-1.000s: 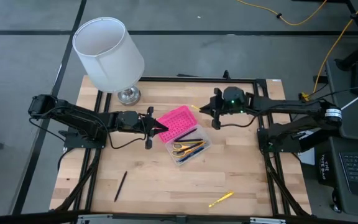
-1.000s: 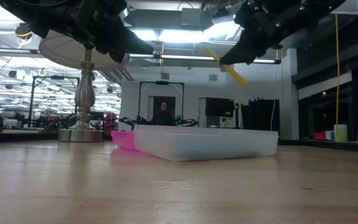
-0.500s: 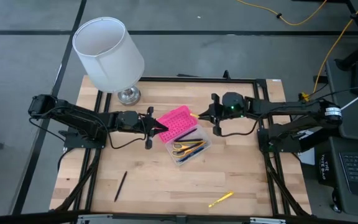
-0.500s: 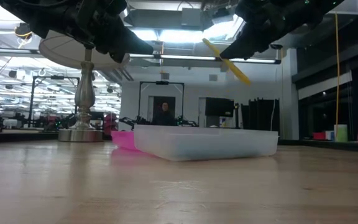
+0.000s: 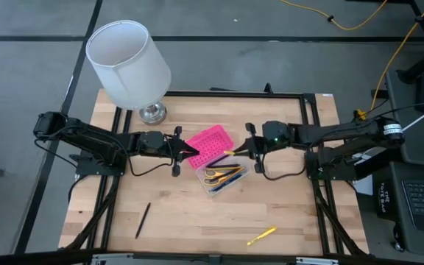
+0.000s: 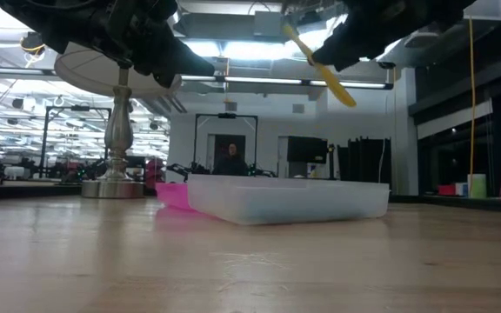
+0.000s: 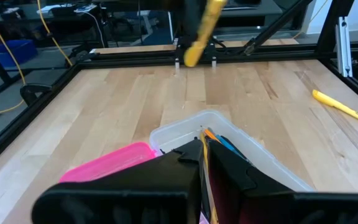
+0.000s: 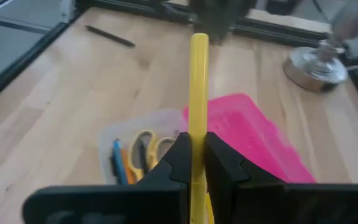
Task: Pick & place school supplies into a supply box
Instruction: Put the yellow pen into the supply box
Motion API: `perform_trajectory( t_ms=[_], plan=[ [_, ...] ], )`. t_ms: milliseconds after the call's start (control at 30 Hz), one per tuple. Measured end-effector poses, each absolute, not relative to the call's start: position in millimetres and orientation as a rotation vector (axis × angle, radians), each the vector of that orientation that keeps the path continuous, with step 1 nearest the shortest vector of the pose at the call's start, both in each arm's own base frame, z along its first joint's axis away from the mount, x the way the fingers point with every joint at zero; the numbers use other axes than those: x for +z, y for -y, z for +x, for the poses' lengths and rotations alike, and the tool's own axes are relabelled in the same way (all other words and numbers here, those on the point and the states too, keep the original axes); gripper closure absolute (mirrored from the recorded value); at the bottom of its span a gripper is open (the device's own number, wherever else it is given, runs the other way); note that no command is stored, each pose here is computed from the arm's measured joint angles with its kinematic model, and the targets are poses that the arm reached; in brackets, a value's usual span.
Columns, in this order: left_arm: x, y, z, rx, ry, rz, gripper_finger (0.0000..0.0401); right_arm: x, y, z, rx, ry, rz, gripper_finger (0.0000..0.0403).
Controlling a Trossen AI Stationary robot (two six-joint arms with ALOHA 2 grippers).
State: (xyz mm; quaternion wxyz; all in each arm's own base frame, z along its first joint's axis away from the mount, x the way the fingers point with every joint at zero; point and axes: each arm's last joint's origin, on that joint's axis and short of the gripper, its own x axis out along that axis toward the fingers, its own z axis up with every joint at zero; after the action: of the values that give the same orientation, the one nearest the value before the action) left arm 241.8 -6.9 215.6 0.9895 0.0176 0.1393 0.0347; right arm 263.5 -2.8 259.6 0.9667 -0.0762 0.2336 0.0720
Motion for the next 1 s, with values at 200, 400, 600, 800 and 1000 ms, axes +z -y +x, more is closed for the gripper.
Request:
perform_trajectory(
  t_ms=[200, 400, 600, 800, 1000],
  plan=[
    [215.6, 6.9, 241.8, 0.068, -0.28, 0.035, 0.0384, 257.4, -12.9, 268.2, 0.203, -0.453, -0.189, 0.0376],
    [215.6, 6.9, 241.8, 0.069, -0.28, 0.035, 0.0384, 236.3, -25.0, 281.4, 0.223, -0.536, -0.213, 0.0376],
    [215.6, 6.9, 241.8, 0.069, -0.28, 0.036, 0.0384, 215.5, -32.2, 308.9, 0.269, -0.611, -0.348, 0.0376],
    [215.3, 6.9, 241.7, 0.069, -0.283, 0.036, 0.0384, 190.8, -31.5, 331.2, 0.252, -0.758, -0.47, 0.0376],
    [215.5, 7.0, 241.8, 0.067, -0.28, 0.035, 0.0384, 171.1, -32.1, 343.8, 0.256, -0.881, -0.488, 0.0371]
  ],
)
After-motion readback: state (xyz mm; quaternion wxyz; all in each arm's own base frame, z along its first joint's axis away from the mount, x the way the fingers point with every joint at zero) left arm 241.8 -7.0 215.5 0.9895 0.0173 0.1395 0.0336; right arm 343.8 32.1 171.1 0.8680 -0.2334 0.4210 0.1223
